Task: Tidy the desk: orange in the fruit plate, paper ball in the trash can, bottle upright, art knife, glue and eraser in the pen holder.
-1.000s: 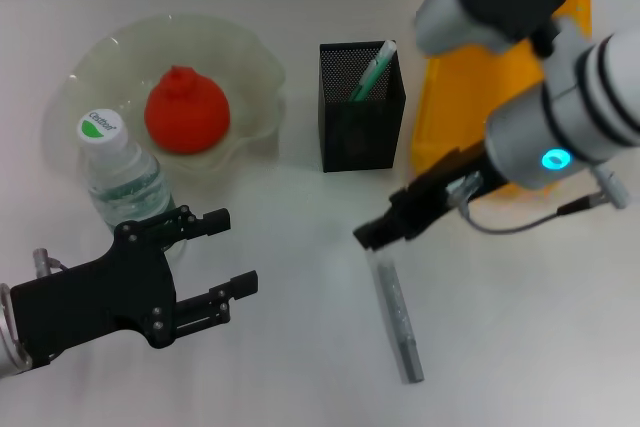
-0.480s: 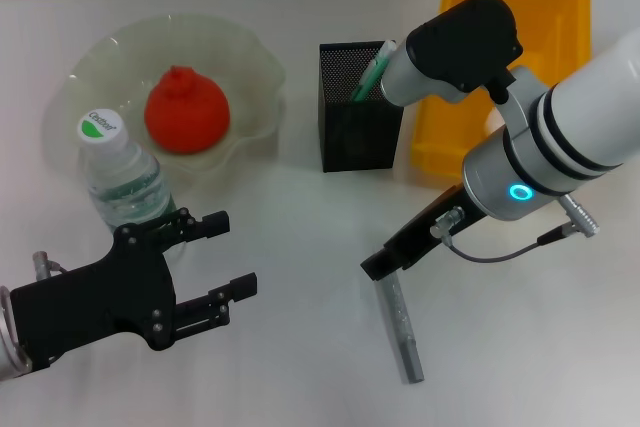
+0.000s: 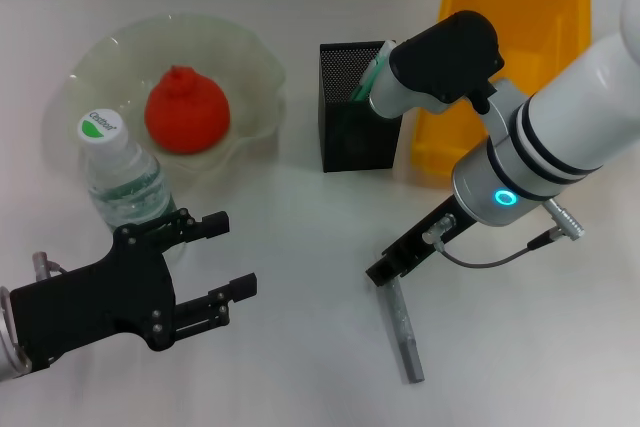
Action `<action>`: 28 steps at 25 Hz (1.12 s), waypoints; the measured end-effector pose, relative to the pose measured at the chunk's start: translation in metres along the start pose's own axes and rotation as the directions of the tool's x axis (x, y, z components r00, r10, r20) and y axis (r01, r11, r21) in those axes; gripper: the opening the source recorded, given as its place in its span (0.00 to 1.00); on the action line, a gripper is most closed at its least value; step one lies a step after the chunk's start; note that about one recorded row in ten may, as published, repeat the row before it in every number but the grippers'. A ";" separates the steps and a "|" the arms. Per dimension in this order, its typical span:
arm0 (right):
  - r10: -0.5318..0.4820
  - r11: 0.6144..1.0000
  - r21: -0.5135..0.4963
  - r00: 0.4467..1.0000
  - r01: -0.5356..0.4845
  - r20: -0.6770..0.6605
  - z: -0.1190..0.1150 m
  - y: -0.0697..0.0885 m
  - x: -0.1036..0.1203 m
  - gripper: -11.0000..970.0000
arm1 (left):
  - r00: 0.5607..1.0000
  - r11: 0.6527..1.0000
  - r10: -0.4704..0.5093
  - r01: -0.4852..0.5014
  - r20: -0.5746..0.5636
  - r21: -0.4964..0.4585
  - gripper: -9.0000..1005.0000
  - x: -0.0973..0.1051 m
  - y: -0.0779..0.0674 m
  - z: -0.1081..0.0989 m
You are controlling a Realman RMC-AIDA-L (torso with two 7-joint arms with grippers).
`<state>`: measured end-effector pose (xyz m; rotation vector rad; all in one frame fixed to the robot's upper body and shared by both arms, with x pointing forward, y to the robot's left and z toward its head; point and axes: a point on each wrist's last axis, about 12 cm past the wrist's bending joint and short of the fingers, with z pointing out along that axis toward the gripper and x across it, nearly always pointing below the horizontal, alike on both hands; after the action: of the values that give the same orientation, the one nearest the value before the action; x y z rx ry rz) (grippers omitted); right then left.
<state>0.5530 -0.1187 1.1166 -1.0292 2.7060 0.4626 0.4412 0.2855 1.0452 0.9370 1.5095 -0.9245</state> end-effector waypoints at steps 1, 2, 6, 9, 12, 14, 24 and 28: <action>0.001 1.000 0.001 1.000 -0.001 -0.003 0.001 0.000 0.000 0.59 | 1.000 1.000 0.000 0.000 0.000 0.000 0.69 0.000 0.000 0.000; 0.002 1.000 0.001 1.000 -0.002 -0.004 0.001 -0.001 0.000 0.57 | 1.000 1.000 0.000 0.000 0.000 0.000 0.69 0.000 0.000 0.000; 0.003 1.000 0.000 1.000 -0.003 -0.006 0.001 -0.001 0.000 0.49 | 1.000 1.000 0.000 0.000 0.000 -0.001 0.69 0.000 0.000 0.000; 0.005 1.000 0.000 1.000 -0.005 -0.007 0.002 -0.001 0.000 0.43 | 1.000 1.000 0.000 0.000 -0.001 -0.002 0.69 0.001 -0.001 -0.001; 0.007 1.000 -0.001 1.000 -0.007 -0.013 0.002 -0.001 0.001 0.37 | 1.000 1.000 0.000 0.000 -0.001 -0.002 0.69 0.001 -0.001 -0.001; 0.008 1.000 -0.002 1.000 -0.008 -0.019 0.003 -0.001 0.001 0.34 | 1.000 1.000 0.000 0.000 -0.001 -0.002 0.69 0.001 -0.001 -0.001; -0.018 1.000 0.004 0.999 0.018 -0.036 0.003 0.000 0.002 0.21 | 1.000 1.000 0.000 0.000 -0.001 -0.002 0.69 0.001 -0.001 -0.001; -0.040 0.999 0.006 0.999 0.040 -0.011 -0.002 0.001 0.000 0.15 | 1.000 1.000 -0.001 0.001 -0.001 -0.003 0.69 0.001 -0.001 -0.001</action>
<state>0.5522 -0.1188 1.1182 -1.0855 2.6893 0.4428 0.4397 0.2863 1.0445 0.9347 1.5120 -0.9222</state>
